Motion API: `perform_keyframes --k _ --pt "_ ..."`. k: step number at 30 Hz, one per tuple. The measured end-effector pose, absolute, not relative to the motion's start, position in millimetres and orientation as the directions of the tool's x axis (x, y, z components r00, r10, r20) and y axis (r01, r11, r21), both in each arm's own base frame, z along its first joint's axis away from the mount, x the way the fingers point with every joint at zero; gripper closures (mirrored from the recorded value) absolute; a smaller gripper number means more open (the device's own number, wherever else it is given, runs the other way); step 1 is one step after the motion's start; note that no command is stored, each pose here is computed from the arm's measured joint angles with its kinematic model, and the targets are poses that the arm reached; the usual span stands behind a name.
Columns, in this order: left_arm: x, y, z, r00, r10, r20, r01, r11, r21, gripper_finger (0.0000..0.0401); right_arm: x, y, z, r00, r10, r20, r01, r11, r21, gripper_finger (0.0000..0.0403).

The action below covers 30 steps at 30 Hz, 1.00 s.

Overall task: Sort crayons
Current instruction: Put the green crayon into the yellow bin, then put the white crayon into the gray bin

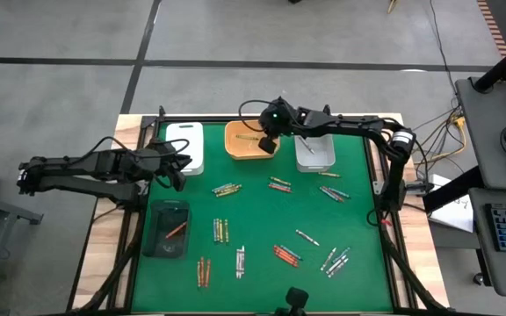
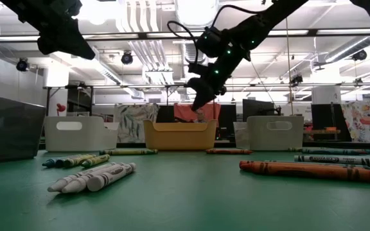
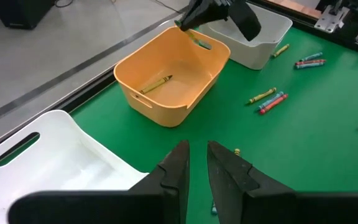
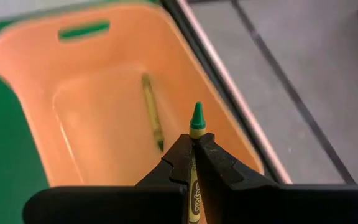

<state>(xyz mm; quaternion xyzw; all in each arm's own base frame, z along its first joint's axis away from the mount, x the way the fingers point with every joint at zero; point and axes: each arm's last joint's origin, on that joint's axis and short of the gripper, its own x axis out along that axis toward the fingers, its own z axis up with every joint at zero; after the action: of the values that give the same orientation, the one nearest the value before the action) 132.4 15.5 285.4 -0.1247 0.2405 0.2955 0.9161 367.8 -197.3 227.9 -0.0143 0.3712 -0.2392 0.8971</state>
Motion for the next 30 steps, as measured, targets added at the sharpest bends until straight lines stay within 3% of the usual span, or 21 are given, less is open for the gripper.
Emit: perform_keyframes --k 7,14,20,30 --pt "132 16 285 0.709 0.482 -0.515 -0.6 0.796 -0.083 0.0362 378 -201 236 0.709 -0.444 -0.548 0.436 0.886 -0.154 0.0393" --pt "133 16 284 0.707 0.481 -0.518 -0.595 0.801 -0.067 0.0362 388 -202 205 0.681 -0.412 -0.605 0.433 0.893 -0.121 0.0367" --pt "133 16 284 0.706 0.481 -0.52 -0.595 0.801 -0.066 0.0362 389 -203 200 0.677 -0.41 -0.611 0.438 0.892 -0.113 0.0334" --pt "135 15 282 0.702 0.479 -0.527 -0.604 0.793 -0.083 0.0362 382 -188 237 0.692 -0.369 -0.621 0.414 0.907 -0.077 0.029"
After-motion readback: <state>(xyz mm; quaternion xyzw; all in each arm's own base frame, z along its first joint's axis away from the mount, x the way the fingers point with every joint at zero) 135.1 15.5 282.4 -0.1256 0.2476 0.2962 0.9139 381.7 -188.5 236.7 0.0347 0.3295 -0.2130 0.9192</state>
